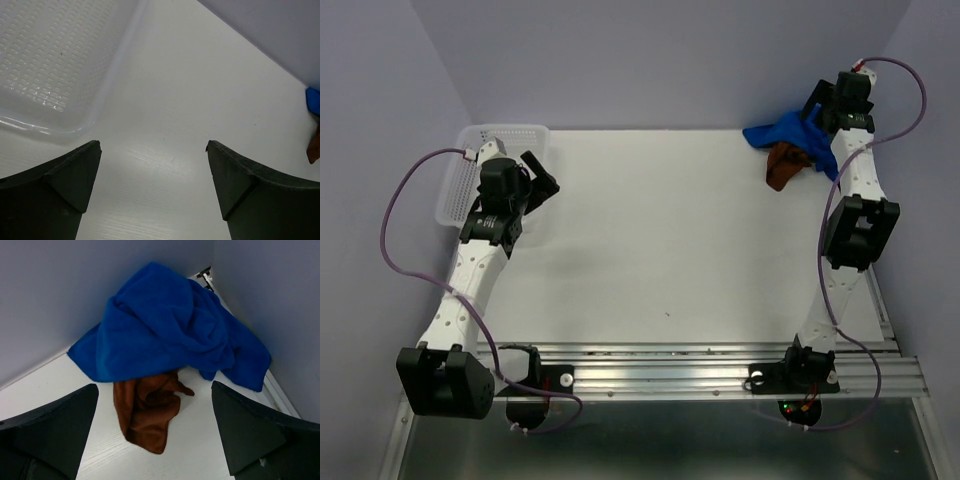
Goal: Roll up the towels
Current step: Grab a towel with the right arm
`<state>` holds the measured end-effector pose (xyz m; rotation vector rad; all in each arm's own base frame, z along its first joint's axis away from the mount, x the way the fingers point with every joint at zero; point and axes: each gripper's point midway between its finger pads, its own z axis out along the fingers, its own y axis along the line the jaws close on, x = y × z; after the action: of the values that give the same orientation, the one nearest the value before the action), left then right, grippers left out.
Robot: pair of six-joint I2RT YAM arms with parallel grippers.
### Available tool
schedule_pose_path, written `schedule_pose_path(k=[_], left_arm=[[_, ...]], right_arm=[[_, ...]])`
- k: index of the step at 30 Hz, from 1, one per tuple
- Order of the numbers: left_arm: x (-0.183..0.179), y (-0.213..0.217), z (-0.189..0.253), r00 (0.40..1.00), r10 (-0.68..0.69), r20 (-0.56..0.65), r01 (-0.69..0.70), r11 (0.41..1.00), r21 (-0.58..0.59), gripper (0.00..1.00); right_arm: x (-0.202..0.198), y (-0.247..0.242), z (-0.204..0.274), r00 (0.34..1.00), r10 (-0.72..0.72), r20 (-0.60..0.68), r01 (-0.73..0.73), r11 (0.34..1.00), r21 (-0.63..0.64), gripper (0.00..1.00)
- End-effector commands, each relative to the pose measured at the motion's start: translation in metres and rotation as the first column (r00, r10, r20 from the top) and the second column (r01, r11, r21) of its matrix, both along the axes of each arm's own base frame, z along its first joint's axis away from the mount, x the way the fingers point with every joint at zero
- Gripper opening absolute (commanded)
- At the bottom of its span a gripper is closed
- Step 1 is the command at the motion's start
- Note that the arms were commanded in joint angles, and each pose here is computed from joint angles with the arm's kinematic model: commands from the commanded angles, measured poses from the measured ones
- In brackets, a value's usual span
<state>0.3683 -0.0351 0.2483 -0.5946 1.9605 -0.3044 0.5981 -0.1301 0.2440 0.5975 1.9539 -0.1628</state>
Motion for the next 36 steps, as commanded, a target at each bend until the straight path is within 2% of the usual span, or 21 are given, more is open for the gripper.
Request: schedule_pose_path(k=[1,2,4,9,16,25,27,31,32,33,35,36], left_arm=[[0.013,-0.001,0.025,0.996,-0.011,0.093,0.010,1.000,0.014,0.99],[0.015,-0.002,0.022,0.996,-0.011,0.086,0.010,1.000,0.015,0.99],[0.017,-0.001,0.022,0.996,-0.009,0.084,0.008,1.000,0.021,0.99],[0.023,0.003,0.012,0.999,0.008,0.050,-0.010,0.999,0.039,0.99],[0.030,0.005,0.003,1.000,0.016,0.015,-0.017,0.998,0.055,0.99],[0.042,0.005,0.000,0.999,0.020,-0.028,-0.018,0.997,0.073,0.99],[0.042,0.005,0.000,0.999,0.020,-0.026,-0.018,0.997,0.071,0.99],[0.043,0.006,0.003,1.000,0.025,-0.019,-0.024,0.997,0.071,0.99],[0.043,0.005,0.005,1.000,0.022,-0.016,-0.021,0.997,0.070,0.99],[0.043,0.005,0.005,1.000,0.024,-0.016,-0.023,0.997,0.070,0.99],[0.042,0.006,0.007,1.000,0.026,-0.011,-0.025,0.997,0.069,0.99],[0.042,0.007,0.008,1.000,0.030,-0.008,-0.029,0.997,0.070,0.99]], right_arm=[[0.033,-0.009,0.009,0.992,0.109,0.064,-0.108,0.994,-0.017,1.00],[0.042,-0.020,-0.013,0.994,0.104,0.044,-0.104,0.995,-0.011,1.00],[0.057,-0.024,-0.005,0.986,0.138,0.095,-0.136,0.990,-0.019,1.00],[0.082,-0.042,-0.025,0.977,0.151,0.149,-0.141,0.987,-0.077,0.97],[0.097,-0.044,-0.043,0.967,0.193,0.168,-0.172,0.976,-0.132,0.80],[0.102,-0.053,-0.070,0.975,0.179,0.131,-0.156,0.973,-0.169,0.67],[0.103,-0.055,-0.071,0.976,0.174,0.132,-0.150,0.973,-0.174,0.58],[0.104,-0.055,-0.069,0.974,0.175,0.143,-0.148,0.972,-0.182,0.55],[0.105,-0.056,-0.068,0.974,0.173,0.145,-0.146,0.972,-0.184,0.51],[0.105,-0.056,-0.066,0.974,0.170,0.150,-0.141,0.973,-0.184,0.42],[0.105,-0.056,-0.064,0.973,0.171,0.158,-0.141,0.972,-0.186,0.33],[0.106,-0.055,-0.061,0.970,0.176,0.166,-0.144,0.972,-0.185,0.21]])
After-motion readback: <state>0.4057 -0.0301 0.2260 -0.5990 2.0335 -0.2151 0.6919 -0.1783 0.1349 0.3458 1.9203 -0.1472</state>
